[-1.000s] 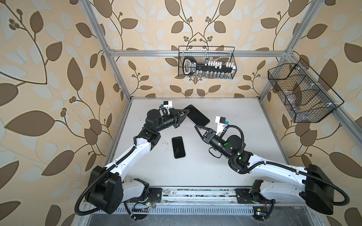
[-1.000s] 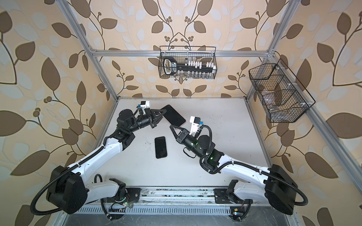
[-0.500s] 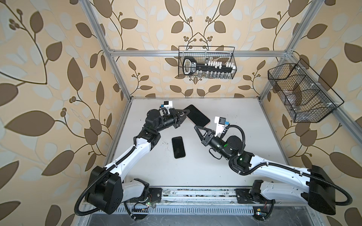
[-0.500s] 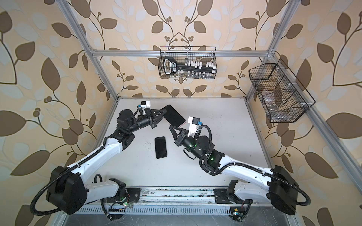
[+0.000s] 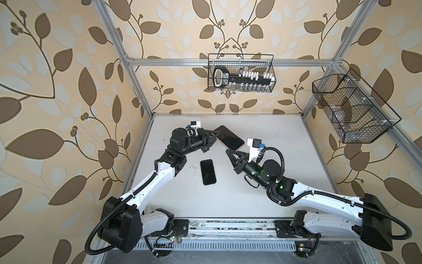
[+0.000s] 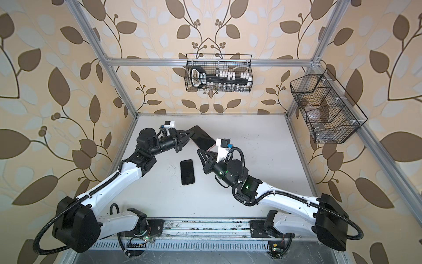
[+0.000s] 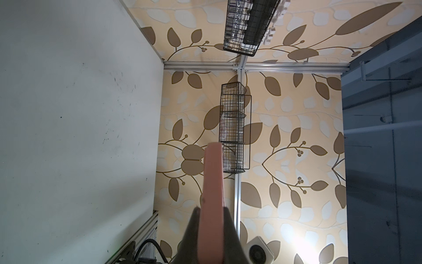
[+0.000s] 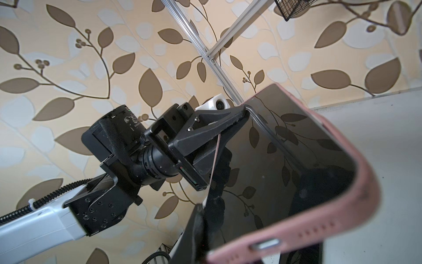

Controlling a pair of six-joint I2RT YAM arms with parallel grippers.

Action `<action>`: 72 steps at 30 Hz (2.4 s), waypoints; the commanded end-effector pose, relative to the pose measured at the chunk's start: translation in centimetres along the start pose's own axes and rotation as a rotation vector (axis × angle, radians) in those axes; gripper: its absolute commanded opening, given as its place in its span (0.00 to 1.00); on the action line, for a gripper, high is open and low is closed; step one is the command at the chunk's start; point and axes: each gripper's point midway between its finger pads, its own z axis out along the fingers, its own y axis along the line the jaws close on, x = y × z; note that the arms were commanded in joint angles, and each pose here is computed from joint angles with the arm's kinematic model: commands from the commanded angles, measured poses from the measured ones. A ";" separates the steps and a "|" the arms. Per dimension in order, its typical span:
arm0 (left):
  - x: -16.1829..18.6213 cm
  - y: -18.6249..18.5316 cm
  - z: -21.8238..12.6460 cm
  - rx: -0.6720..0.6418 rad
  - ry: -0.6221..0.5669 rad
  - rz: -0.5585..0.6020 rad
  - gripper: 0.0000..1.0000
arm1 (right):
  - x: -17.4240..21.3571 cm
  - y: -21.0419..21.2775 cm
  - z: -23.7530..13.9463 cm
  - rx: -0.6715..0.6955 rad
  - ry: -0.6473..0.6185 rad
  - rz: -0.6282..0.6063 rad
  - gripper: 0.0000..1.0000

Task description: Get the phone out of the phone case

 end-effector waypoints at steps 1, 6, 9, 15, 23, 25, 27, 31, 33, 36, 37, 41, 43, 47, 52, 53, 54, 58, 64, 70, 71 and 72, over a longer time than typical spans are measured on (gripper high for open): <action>0.3 -3.3 -0.8 0.048 -0.024 0.072 0.00 | 0.5 -1.8 0.1 0.097 0.028 -0.163 0.16; 0.4 -2.9 -0.9 0.028 -0.017 0.049 0.00 | 0.5 -1.9 0.1 0.108 0.035 -0.227 0.15; 0.5 -3.1 -0.9 0.031 -0.011 0.037 0.00 | 0.5 -2.2 -0.1 0.122 0.035 -0.256 0.15; 0.7 -3.5 -1.0 0.042 -0.005 0.023 0.00 | 0.5 -2.9 -0.3 0.153 0.041 -0.309 0.13; 1.0 -4.6 -1.2 0.070 0.008 0.030 0.00 | 0.9 -3.6 -1.3 0.155 0.051 -0.312 0.13; 1.1 -5.0 -1.2 0.083 0.016 0.052 0.00 | 1.1 -3.7 -1.8 0.124 0.070 -0.279 0.16; 1.3 -5.5 -1.1 0.089 0.029 0.080 0.00 | 1.6 -3.6 -2.4 0.081 0.114 -0.246 0.20; 1.2 -5.9 -0.8 0.085 0.036 0.133 0.00 | 1.7 -3.8 -3.4 -0.018 0.168 -0.057 0.31; 1.0 -5.9 -0.8 0.086 0.025 0.152 0.00 | 1.5 -3.3 -3.8 -0.095 0.163 0.051 0.40; 1.0 -5.7 -0.7 0.084 0.025 0.174 0.00 | 0.9 -2.0 -4.0 -0.195 0.143 0.160 0.55; 0.9 -5.7 -0.6 0.086 0.028 0.181 0.00 | 0.8 -1.3 -3.9 -0.225 0.140 0.185 0.59; 1.0 -5.2 -0.1 0.087 0.052 0.204 0.00 | -0.2 0.6 -3.4 -0.301 0.100 0.277 0.69; 0.9 -4.8 0.1 0.083 0.053 0.207 0.00 | -0.5 0.9 -3.3 -0.306 0.089 0.291 0.70; 0.9 -4.9 0.0 0.108 0.047 0.227 0.00 | -1.3 1.3 -2.8 -0.284 0.041 0.336 0.70; 0.8 -4.6 0.0 0.123 0.033 0.253 0.00 | -2.8 1.8 -1.2 -0.252 -0.025 0.418 0.67; 0.7 -4.6 0.0 0.131 0.029 0.255 0.00 | -2.9 1.9 -0.9 -0.256 -0.031 0.432 0.67; 0.8 -4.6 0.0 0.143 0.029 0.258 0.00 | -3.0 1.9 -0.7 -0.262 -0.041 0.451 0.65; 0.8 -4.1 0.1 0.155 0.027 0.267 0.00 | -3.6 1.8 -0.2 -0.269 -0.079 0.503 0.58; 0.8 -3.9 -0.1 0.175 0.021 0.280 0.00 | -4.0 1.2 -0.2 -0.236 -0.111 0.508 0.46; 0.5 -3.3 0.0 0.167 0.006 0.278 0.00 | -4.3 1.3 -0.3 -0.232 -0.119 0.506 0.36; 0.5 -3.3 0.1 0.166 0.006 0.276 0.00 | -4.3 1.3 -0.4 -0.230 -0.121 0.507 0.34; 0.5 -3.2 0.1 0.164 0.008 0.276 0.00 | -4.2 1.1 -0.3 -0.223 -0.120 0.510 0.33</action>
